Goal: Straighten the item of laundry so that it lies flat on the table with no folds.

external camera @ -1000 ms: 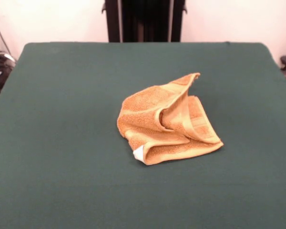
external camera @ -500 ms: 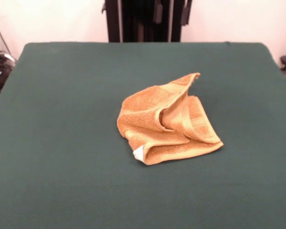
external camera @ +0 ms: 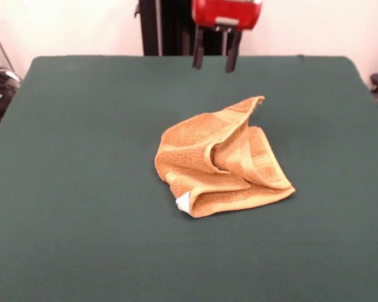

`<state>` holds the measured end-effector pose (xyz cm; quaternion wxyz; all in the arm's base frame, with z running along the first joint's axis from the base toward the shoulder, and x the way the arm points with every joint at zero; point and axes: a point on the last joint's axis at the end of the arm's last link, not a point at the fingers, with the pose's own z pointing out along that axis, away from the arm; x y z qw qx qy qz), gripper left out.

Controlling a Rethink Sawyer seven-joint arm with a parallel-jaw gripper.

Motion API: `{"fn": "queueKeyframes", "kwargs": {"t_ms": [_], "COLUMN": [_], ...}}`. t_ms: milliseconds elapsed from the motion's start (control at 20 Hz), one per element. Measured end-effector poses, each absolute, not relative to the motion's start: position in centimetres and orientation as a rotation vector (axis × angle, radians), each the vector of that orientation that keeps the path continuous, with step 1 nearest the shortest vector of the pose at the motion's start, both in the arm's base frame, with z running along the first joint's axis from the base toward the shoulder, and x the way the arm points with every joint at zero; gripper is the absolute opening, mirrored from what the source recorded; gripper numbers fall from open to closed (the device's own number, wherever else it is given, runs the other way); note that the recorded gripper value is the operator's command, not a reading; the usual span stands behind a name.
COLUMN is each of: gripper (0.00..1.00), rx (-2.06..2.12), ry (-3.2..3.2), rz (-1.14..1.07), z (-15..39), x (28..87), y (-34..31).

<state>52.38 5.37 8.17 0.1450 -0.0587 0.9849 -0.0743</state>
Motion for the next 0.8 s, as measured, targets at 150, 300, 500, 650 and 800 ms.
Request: {"fn": "queueKeyframes", "kwargs": {"t_ms": [150,300,500,650,800], "gripper": [1.0,1.0,1.0,1.0,1.0], "rx": [-0.184,-0.154,-0.113,-0.084,-0.055], "ry": [2.791,2.805,2.851,2.894,2.9], "rz": [-0.218,-0.205,-0.177,-0.161,-0.141], "z": [6.1,4.9,3.7,2.5,1.7], "x": [51.6,51.3,51.4,52.8,55.0], "y": [3.8,2.5,2.3,4.0,6.3]}}
